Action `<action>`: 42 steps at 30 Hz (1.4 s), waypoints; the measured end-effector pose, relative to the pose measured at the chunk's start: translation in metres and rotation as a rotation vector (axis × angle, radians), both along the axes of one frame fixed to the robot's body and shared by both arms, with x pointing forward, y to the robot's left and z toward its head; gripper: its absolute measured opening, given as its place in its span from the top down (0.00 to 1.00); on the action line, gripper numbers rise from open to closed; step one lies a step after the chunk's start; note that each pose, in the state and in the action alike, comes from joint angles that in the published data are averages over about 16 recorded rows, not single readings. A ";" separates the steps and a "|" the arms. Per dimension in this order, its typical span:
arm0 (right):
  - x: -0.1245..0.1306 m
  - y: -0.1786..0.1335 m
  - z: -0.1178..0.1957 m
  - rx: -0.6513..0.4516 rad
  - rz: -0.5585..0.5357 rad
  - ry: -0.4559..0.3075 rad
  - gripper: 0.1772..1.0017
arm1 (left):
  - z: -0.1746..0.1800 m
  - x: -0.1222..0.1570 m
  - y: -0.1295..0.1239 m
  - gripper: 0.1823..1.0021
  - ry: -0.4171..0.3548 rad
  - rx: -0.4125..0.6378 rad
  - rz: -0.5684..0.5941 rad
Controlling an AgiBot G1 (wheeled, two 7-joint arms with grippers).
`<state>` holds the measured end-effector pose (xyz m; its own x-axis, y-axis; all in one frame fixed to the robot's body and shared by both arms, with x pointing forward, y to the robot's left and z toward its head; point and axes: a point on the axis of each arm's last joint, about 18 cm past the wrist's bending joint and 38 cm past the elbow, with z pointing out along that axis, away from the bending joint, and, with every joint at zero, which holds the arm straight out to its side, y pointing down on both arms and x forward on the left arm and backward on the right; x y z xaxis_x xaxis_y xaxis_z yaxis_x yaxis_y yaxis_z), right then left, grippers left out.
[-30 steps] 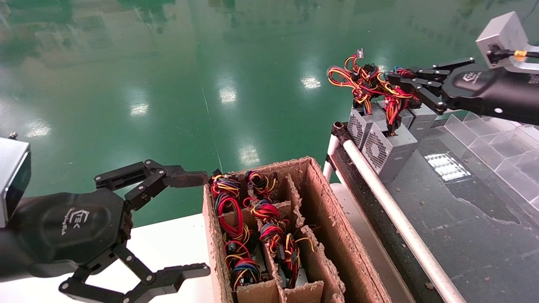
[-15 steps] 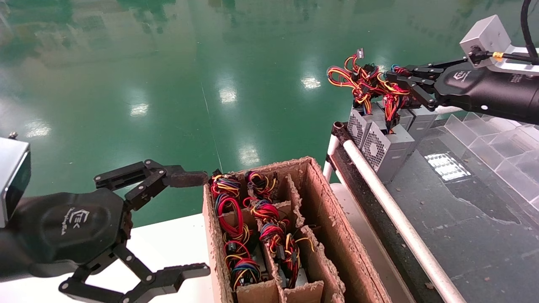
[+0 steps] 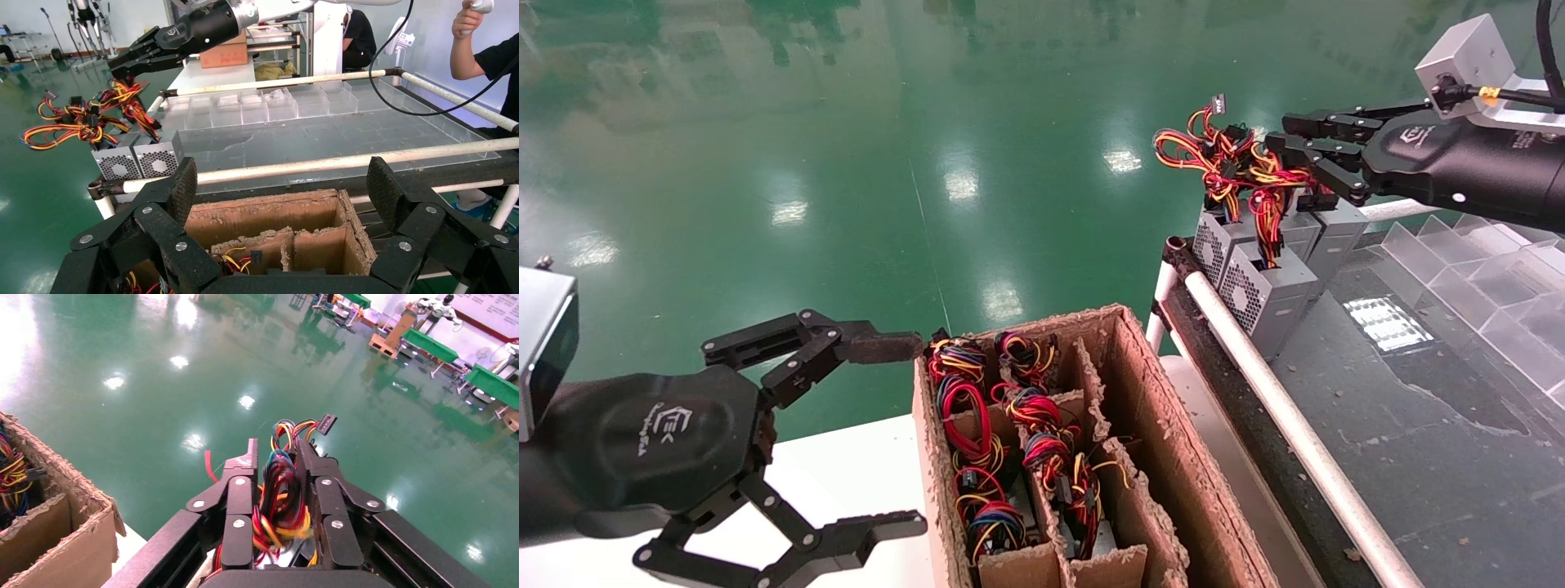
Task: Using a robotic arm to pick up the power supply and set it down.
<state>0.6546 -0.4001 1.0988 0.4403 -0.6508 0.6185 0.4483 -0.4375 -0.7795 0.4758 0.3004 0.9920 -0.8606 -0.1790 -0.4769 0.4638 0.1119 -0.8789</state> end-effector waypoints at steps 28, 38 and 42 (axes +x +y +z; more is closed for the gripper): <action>-0.028 -0.011 0.012 0.222 0.131 -0.018 0.22 | 0.000 0.000 0.000 0.00 0.000 0.000 0.000; -0.038 0.007 -0.005 0.230 0.245 0.009 0.06 | 0.000 0.000 0.000 0.00 0.000 -0.001 0.001; -0.044 0.016 -0.014 0.223 0.291 0.022 0.03 | 0.000 0.000 0.000 0.00 0.000 -0.001 0.000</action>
